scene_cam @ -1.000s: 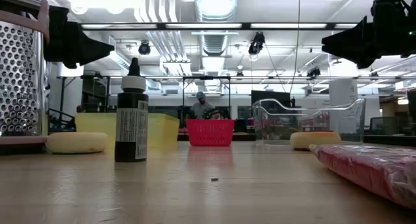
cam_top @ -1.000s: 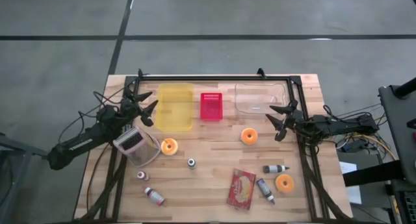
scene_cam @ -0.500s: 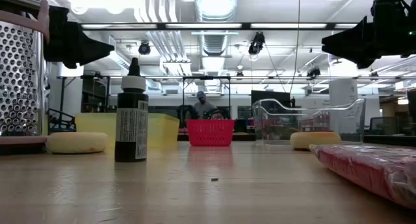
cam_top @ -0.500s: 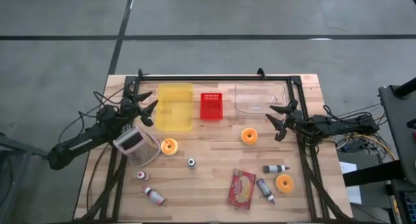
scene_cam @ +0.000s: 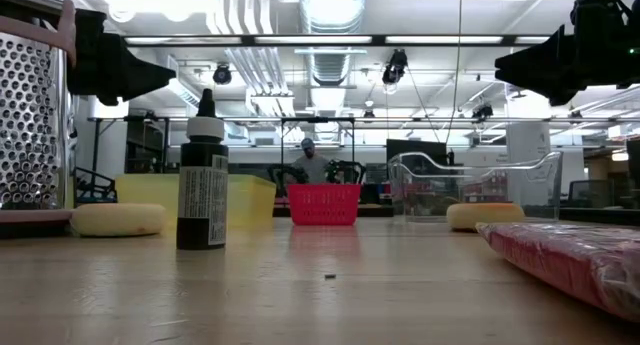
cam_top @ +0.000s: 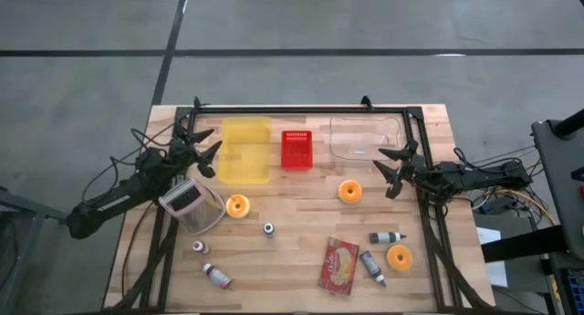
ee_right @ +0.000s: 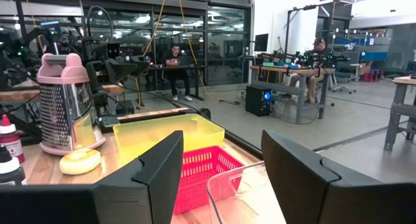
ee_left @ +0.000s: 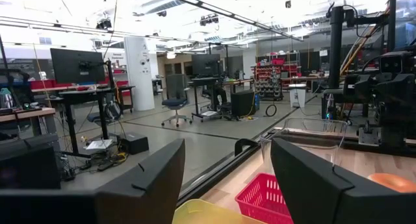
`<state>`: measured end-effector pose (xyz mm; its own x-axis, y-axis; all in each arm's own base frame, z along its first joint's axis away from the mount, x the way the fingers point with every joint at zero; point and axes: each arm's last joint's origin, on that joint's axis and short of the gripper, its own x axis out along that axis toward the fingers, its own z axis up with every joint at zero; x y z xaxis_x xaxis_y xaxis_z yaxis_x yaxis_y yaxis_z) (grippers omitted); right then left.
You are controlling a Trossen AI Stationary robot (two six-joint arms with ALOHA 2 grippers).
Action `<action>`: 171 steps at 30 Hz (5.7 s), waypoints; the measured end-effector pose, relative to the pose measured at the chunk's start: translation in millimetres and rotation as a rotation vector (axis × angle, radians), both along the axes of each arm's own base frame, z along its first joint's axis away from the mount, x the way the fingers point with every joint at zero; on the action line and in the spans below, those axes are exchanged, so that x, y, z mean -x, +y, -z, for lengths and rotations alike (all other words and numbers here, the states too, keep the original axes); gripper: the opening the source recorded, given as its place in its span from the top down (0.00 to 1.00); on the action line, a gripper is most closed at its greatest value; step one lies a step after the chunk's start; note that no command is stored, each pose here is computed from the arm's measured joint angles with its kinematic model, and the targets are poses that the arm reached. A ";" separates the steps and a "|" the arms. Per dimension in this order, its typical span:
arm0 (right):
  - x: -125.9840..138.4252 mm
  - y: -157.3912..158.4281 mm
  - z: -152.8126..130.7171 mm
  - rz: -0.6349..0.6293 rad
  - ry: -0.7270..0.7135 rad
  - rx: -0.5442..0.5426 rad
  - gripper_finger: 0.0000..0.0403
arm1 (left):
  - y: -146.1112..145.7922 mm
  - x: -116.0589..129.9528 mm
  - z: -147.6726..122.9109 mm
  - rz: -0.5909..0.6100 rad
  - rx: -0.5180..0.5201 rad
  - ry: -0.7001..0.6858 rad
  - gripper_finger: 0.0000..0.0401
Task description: Pick & Place Food Item
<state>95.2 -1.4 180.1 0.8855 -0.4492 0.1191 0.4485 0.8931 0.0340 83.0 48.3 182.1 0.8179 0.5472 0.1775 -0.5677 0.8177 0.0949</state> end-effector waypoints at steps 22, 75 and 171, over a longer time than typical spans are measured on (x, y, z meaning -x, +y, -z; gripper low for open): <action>0.0 0.0 0.0 0.000 0.000 0.000 0.50 | 0.0 0.0 0.0 0.000 0.000 0.000 0.42; 0.0 0.0 0.0 0.000 0.000 0.000 0.50 | -4.9 5.7 -31.8 0.021 -0.163 0.076 0.42; 0.0 0.0 0.0 0.000 0.000 0.000 0.50 | -26.2 -68.4 -80.1 0.505 0.066 0.440 0.42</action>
